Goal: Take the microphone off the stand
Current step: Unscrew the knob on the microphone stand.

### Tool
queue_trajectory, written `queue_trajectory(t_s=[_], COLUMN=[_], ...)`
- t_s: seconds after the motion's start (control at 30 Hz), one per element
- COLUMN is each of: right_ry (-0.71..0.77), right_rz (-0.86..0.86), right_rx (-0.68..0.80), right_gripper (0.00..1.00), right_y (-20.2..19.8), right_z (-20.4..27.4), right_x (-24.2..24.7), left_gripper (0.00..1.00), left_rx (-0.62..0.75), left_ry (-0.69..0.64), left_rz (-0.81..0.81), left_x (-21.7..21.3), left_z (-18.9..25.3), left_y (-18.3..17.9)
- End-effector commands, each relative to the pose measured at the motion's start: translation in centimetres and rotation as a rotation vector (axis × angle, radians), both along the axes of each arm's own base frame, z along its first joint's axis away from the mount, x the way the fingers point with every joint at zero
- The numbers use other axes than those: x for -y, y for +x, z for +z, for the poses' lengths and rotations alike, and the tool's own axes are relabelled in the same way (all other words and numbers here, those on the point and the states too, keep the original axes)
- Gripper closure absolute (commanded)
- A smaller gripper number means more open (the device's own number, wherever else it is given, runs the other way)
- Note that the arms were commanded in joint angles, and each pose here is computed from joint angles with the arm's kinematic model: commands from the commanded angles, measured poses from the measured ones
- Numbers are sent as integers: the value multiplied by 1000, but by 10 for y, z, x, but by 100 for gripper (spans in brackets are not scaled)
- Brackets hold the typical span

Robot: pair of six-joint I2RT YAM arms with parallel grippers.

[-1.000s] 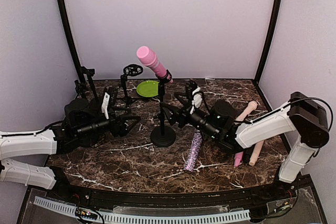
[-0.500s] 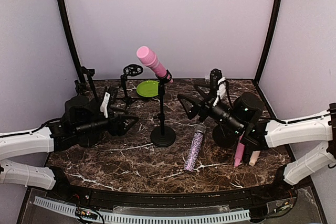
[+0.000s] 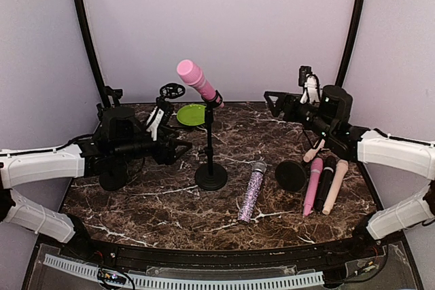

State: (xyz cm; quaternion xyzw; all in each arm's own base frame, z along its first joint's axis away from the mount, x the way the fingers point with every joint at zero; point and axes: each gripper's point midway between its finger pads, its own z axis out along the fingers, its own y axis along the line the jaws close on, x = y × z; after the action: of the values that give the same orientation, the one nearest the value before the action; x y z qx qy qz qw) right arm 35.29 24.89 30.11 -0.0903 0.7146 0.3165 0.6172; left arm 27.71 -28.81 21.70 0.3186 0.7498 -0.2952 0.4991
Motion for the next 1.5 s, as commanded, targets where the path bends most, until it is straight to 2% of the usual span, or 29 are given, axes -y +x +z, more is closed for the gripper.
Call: queue_trajectory(t_s=[0.0,0.13,0.37,0.6,0.8,1.17,1.47], right_ry=[88,50,11,-44,-27,-7,-1], right_rz=[-107,-117,85,225,247,245,243], right_rx=[-213,-233,-54,-119,-101,-73,-79], right_gripper=[9,10,7,10,10,13,14], right_y=[20,14,-23,-35,-47,-63,-64], right_z=[-4,0,-23,-30,-23,-16,-20], right_x=[33,41,26,6,7,15,16], left_gripper=[32,33,31,27,28,60,72], left_rx=[-52,-46,123,112,199,209,162], left_ry=[-6,23,74,141,150,194,179], left_rz=[-29,-72,-185,-222,-176,-172,-184], left_x=[23,48,48,44,41,56,57], left_z=[9,11,-35,-51,-35,-40,-47], left_y=[15,15,-8,-16,-5,24,22])
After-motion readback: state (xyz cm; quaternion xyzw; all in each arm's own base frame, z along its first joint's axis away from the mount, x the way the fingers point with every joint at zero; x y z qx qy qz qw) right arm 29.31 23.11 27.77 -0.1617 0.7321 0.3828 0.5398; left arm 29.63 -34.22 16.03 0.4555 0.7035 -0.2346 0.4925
